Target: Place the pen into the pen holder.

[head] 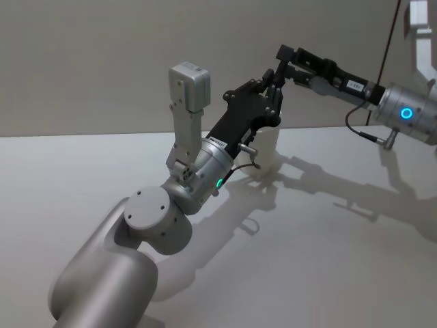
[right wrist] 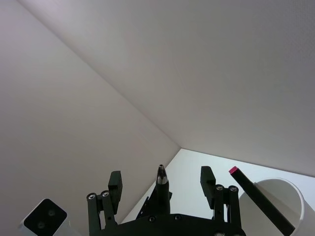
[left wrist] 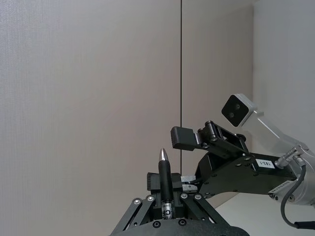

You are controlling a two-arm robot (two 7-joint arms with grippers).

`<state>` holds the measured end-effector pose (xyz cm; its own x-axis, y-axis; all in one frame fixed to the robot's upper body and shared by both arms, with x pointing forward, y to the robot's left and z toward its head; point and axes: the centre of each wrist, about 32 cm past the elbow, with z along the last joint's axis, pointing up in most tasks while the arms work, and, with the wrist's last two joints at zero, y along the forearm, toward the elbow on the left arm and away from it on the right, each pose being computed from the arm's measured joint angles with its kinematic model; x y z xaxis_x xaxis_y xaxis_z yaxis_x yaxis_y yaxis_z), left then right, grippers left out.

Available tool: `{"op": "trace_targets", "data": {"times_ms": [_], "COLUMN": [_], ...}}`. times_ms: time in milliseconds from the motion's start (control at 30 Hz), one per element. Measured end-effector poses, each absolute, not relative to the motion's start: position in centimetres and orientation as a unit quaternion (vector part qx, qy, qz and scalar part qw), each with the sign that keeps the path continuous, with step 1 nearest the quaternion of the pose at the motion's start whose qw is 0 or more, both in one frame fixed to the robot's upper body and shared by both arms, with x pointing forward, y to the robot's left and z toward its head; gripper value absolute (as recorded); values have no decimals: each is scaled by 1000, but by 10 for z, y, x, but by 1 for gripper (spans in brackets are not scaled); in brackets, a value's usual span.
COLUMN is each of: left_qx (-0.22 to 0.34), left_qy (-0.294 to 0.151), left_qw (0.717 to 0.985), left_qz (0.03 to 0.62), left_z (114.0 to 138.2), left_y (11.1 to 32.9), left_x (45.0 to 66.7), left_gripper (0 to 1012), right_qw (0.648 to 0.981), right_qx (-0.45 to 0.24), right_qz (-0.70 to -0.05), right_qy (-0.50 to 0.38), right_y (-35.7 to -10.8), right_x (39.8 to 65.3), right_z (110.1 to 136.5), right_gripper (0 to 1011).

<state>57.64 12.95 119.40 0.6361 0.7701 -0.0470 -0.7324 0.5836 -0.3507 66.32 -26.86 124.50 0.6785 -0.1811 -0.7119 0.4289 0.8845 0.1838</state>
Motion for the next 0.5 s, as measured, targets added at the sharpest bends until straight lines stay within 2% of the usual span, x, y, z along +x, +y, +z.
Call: {"op": "trace_targets", "data": {"times_ms": [500], "left_qx": [-171], "left_qy": [-55], "left_qw": [888], "left_qz": [423], "left_z": [1194], "left_y": [129], "left_x": [576], "left_gripper": [123], "right_qw": [900], "right_qx": [167], "right_qz": [-172], "right_qy": [364], "right_y": [-267], "right_x": [664], "right_z": [1245], "right_gripper": [1001]}}
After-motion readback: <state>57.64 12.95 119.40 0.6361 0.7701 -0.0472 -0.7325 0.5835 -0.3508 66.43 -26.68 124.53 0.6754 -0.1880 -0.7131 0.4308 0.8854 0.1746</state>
